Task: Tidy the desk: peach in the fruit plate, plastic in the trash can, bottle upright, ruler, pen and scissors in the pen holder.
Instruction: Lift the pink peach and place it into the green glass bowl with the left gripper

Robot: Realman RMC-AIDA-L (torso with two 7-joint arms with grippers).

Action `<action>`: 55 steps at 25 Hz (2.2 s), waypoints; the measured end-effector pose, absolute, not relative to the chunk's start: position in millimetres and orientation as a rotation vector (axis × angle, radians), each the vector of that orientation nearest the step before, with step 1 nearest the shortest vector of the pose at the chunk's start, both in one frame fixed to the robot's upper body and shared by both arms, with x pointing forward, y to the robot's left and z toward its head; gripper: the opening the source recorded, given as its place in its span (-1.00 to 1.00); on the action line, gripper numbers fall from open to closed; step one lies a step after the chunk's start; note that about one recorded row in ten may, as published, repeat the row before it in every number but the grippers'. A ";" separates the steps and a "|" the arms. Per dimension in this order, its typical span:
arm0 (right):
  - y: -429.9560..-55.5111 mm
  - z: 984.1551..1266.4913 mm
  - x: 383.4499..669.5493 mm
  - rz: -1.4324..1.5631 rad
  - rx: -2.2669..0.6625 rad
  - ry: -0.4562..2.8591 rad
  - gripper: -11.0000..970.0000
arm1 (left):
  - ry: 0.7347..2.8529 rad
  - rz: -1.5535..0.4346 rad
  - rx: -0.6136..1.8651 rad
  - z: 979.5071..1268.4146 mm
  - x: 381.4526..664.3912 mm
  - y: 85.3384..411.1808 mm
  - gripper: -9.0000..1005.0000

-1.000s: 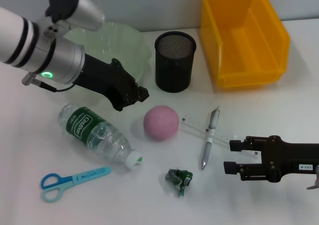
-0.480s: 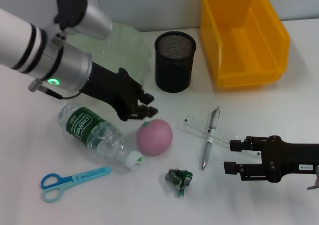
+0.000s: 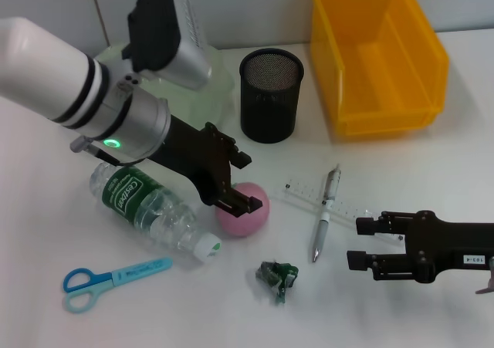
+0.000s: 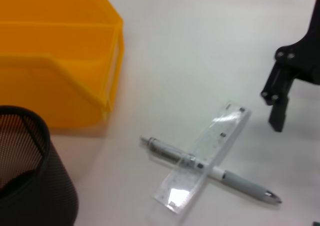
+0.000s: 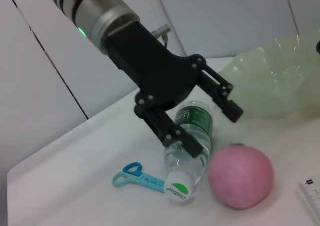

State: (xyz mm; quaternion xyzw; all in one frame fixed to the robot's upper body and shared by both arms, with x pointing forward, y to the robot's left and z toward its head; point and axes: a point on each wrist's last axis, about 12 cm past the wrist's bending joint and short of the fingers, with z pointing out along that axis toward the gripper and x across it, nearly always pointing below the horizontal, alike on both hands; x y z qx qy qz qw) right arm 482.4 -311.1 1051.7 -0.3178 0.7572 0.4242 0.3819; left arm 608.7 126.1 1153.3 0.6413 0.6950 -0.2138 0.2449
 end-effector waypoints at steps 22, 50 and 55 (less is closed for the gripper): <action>-309.7 1051.5 482.7 1.086 -0.809 1.932 0.56 | 1.971 -0.448 1.782 1116.8 610.6 116.7 0.64; -309.4 1052.3 483.7 1.085 -0.799 1.925 0.56 | 1.933 -0.588 1.492 1156.9 619.6 157.9 -0.15; -309.1 1052.5 484.1 1.085 -0.801 1.923 0.56 | 1.918 -0.617 1.280 1169.7 629.9 182.6 -0.24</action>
